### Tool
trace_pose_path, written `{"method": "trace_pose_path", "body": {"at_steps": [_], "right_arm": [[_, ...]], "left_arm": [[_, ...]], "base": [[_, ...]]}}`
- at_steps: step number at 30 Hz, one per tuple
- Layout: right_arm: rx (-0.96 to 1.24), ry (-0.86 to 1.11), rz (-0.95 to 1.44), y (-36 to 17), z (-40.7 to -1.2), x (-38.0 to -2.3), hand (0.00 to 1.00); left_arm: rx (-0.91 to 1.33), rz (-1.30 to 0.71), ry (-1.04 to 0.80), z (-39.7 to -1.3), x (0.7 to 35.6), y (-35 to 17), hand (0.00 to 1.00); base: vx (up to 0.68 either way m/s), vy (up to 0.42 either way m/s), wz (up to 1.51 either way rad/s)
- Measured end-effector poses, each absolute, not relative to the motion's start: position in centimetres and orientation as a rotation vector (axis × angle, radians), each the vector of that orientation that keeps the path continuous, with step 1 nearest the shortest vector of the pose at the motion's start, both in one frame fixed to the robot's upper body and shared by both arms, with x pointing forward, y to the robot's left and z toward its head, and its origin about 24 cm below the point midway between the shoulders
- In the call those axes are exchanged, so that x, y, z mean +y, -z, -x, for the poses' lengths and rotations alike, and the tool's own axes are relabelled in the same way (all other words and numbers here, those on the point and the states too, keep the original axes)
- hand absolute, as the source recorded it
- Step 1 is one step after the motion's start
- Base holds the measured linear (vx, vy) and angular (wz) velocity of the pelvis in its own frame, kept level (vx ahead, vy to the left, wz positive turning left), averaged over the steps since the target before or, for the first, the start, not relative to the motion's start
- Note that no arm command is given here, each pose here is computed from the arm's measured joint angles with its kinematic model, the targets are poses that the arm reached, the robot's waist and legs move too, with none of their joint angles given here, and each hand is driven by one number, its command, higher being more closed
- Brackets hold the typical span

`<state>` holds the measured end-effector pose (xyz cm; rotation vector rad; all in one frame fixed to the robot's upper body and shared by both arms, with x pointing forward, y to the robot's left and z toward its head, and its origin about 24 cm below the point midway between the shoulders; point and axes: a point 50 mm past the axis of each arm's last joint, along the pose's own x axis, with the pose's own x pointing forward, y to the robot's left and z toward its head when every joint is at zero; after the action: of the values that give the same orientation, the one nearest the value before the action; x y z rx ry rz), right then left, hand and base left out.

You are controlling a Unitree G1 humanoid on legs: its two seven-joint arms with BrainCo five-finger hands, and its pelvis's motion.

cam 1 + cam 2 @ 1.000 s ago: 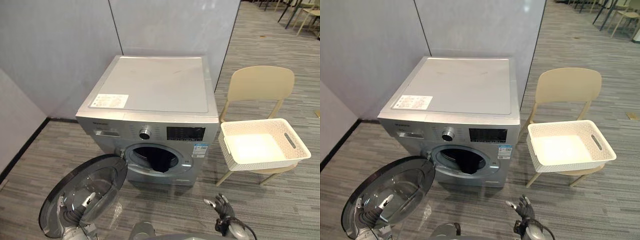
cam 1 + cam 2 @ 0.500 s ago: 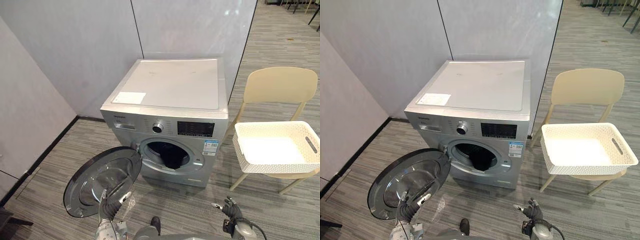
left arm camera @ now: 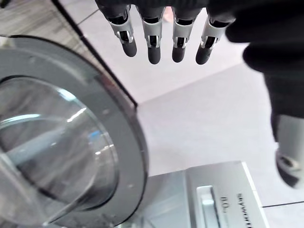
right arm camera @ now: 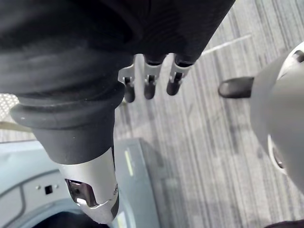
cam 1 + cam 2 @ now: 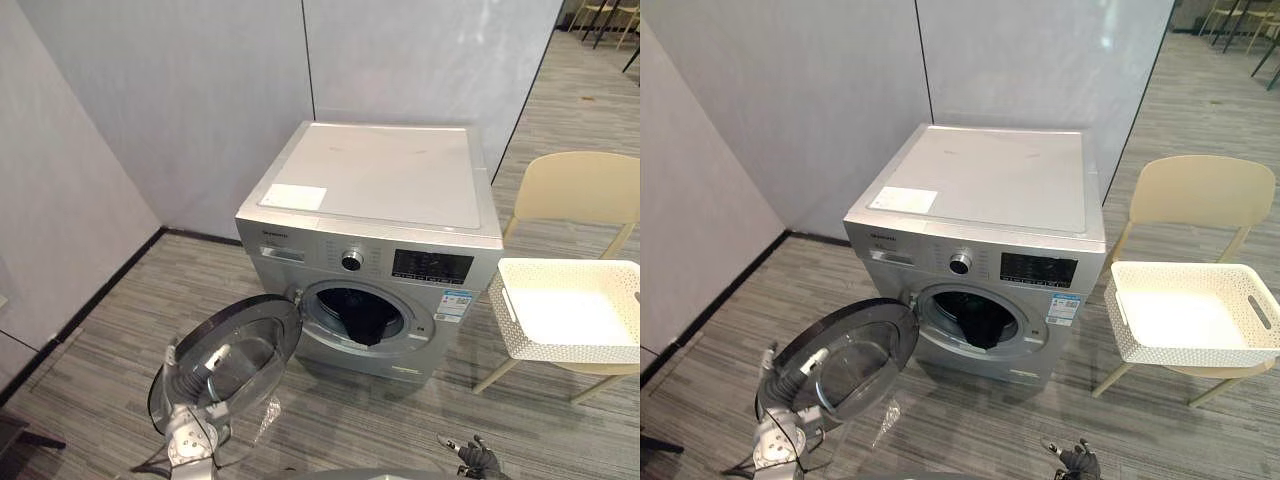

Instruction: Pick up the laundry basket with both hands and put the clothes into the washing machine.

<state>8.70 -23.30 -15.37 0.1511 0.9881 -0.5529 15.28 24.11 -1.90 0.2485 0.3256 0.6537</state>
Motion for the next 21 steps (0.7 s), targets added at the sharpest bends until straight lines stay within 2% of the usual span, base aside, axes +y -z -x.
{"method": "trace_pose_path", "body": {"at_steps": [6, 10, 13, 17, 21], "right_arm": [[1.046, 0.517, -0.094, 15.6, -6.7, -24.2, 0.00], [1.071, 0.430, -0.055, 15.7, -6.3, -23.8, 0.00], [1.084, 0.395, -0.047, 15.8, -6.3, -23.5, 0.00], [1.040, 0.349, -0.037, 15.4, -7.6, -23.3, 0.00], [0.956, 0.326, -0.014, 14.5, -10.0, -23.5, 0.00]], "left_arm": [[0.242, -0.344, -0.903, -13.0, 28.6, -1.2, 0.00], [0.271, -0.389, -1.063, -11.3, 31.6, -1.9, 0.00], [0.335, -0.396, -1.187, -10.8, 35.5, -1.6, 0.00], [0.455, -0.407, -1.306, -9.5, 40.7, -1.3, 0.00], [0.437, -0.333, -1.310, -11.1, 44.2, -2.7, 0.00]], "base": [[-0.05, -0.025, -0.41], [0.07, -0.015, -0.22], [0.04, -0.005, -0.04], [-0.03, -0.003, 0.00], [-0.07, -0.019, 0.11]]}}
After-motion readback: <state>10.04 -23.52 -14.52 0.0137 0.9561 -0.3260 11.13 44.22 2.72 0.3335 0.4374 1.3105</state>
